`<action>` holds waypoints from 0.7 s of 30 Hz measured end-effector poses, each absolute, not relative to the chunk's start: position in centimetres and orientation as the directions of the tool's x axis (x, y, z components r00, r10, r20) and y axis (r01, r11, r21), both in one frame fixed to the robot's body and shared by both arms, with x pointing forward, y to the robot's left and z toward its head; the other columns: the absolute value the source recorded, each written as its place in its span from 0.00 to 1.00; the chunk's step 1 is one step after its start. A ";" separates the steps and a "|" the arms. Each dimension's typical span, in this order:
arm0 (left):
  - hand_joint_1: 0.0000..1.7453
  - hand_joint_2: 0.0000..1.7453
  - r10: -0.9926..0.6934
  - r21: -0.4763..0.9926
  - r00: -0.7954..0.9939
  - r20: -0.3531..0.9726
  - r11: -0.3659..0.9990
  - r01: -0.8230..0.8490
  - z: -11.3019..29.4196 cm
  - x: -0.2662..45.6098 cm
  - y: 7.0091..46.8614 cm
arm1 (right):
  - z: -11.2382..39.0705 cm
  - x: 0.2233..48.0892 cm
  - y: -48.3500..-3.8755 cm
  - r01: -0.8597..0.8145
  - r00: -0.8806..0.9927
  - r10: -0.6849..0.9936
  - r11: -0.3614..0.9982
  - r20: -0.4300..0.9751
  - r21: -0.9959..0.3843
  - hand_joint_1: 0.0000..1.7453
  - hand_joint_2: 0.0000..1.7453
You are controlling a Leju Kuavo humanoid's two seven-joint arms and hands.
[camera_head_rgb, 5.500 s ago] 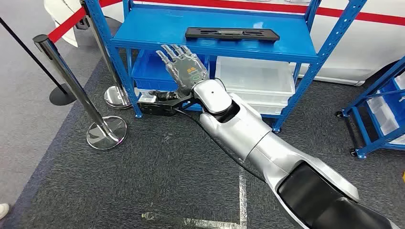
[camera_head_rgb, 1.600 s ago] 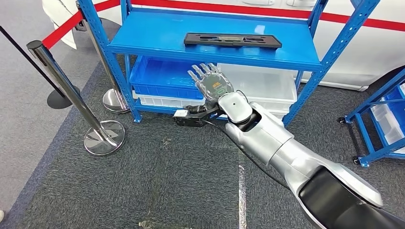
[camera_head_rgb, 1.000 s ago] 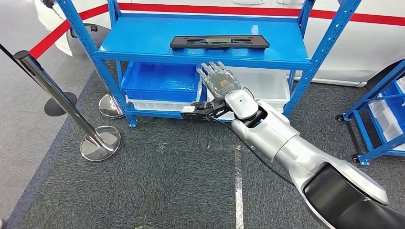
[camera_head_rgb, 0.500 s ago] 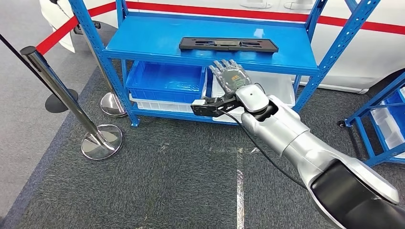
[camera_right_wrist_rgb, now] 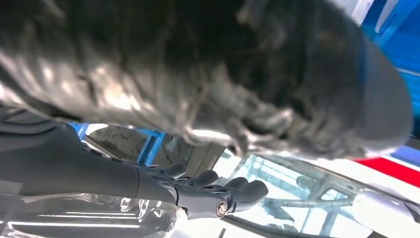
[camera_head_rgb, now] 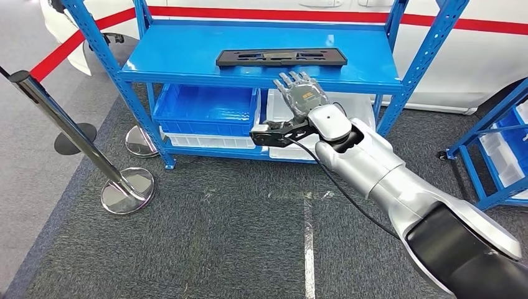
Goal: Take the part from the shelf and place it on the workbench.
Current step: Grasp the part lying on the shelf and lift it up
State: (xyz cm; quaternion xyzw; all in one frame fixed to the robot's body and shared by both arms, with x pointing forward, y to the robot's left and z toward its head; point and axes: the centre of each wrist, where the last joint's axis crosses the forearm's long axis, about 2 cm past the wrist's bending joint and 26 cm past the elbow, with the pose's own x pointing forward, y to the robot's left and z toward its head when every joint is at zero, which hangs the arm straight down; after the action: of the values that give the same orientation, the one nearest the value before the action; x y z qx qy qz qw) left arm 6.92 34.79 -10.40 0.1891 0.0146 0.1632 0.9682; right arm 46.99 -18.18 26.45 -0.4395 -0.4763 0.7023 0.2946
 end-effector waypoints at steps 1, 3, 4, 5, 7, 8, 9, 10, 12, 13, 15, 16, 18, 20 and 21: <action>0.00 0.00 0.321 0.371 0.947 0.034 0.875 -0.310 -10.4 6.9 34.8 | 26.5 47.0 -18.1 0.006 -0.442 0.832 -0.372 -0.336 -0.928 0.00 0.00; 0.00 0.00 0.319 0.372 0.947 0.036 0.875 -0.309 -10.4 7.0 34.7 | 26.6 47.0 -17.9 0.009 -0.444 0.831 -0.371 -0.336 -0.928 0.00 0.00; 0.00 0.00 0.319 0.372 0.947 0.037 0.876 -0.309 -10.4 7.1 34.7 | 26.6 47.0 -17.9 0.009 -0.445 0.830 -0.372 -0.337 -0.928 0.00 0.00; 0.00 0.00 0.318 0.371 0.947 0.038 0.876 -0.309 -10.4 7.1 34.7 | 26.7 47.0 -17.8 0.010 -0.447 0.829 -0.372 -0.337 -0.928 0.00 0.00; 0.00 0.00 0.317 0.370 0.948 0.037 0.877 -0.308 -10.4 7.1 34.6 | 26.7 47.0 -17.8 0.012 -0.449 0.827 -0.373 -0.338 -0.928 0.00 0.00; 0.00 0.00 0.317 0.370 0.948 0.037 0.877 -0.307 -10.4 7.1 34.6 | 26.8 47.0 -17.8 0.014 -0.448 0.827 -0.373 -0.339 -0.928 0.00 0.00; 0.00 0.00 0.317 0.370 0.948 0.036 0.877 -0.307 -10.4 7.1 34.5 | 26.8 47.0 -17.8 0.014 -0.448 0.827 -0.373 -0.339 -0.928 0.00 0.00; 0.00 0.00 0.316 0.370 0.948 0.036 0.877 -0.307 -10.4 7.1 34.5 | 26.8 47.0 -17.8 0.013 -0.448 0.827 -0.374 -0.340 -0.927 0.00 0.00; 0.00 0.00 0.316 0.370 0.948 0.036 0.877 -0.307 -10.4 7.1 34.5 | 26.6 47.0 -17.8 0.006 -0.449 0.827 -0.375 -0.338 -0.927 0.00 0.00; 0.00 0.00 0.316 0.369 0.948 0.036 0.877 -0.307 -10.4 7.1 34.5 | 26.5 46.9 -17.8 0.002 -0.449 0.827 -0.376 -0.337 -0.927 0.00 0.00; 0.00 0.00 0.316 0.369 0.948 0.035 0.878 -0.307 -10.4 7.1 34.5 | 26.5 46.9 -17.8 0.001 -0.449 0.827 -0.377 -0.337 -0.926 0.00 0.00; 0.00 0.00 0.316 0.368 0.948 0.035 0.878 -0.306 -10.4 7.0 34.4 | 26.5 47.0 -17.8 0.003 -0.449 0.827 -0.377 -0.338 -0.926 0.00 0.00; 0.00 0.00 0.316 0.366 0.948 0.036 0.878 -0.307 -10.4 7.1 34.4 | 26.7 47.0 -17.8 0.006 -0.449 0.827 -0.376 -0.339 -0.926 0.00 0.00; 0.00 0.00 0.317 0.366 0.948 0.036 0.879 -0.307 -10.4 7.1 34.3 | 26.7 47.0 -17.8 0.006 -0.449 0.827 -0.376 -0.339 -0.926 0.00 0.00; 0.00 0.00 0.317 0.366 0.948 0.036 0.879 -0.307 -10.4 7.1 34.3 | 26.7 47.0 -17.8 0.006 -0.449 0.827 -0.376 -0.339 -0.926 0.00 0.00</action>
State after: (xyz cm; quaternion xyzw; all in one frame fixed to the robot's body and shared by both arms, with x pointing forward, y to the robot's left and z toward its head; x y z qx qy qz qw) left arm 7.11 34.33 -10.42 0.1867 0.0126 0.1609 0.9691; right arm 47.01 -17.77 26.71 -0.4369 -0.4766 0.7052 0.2910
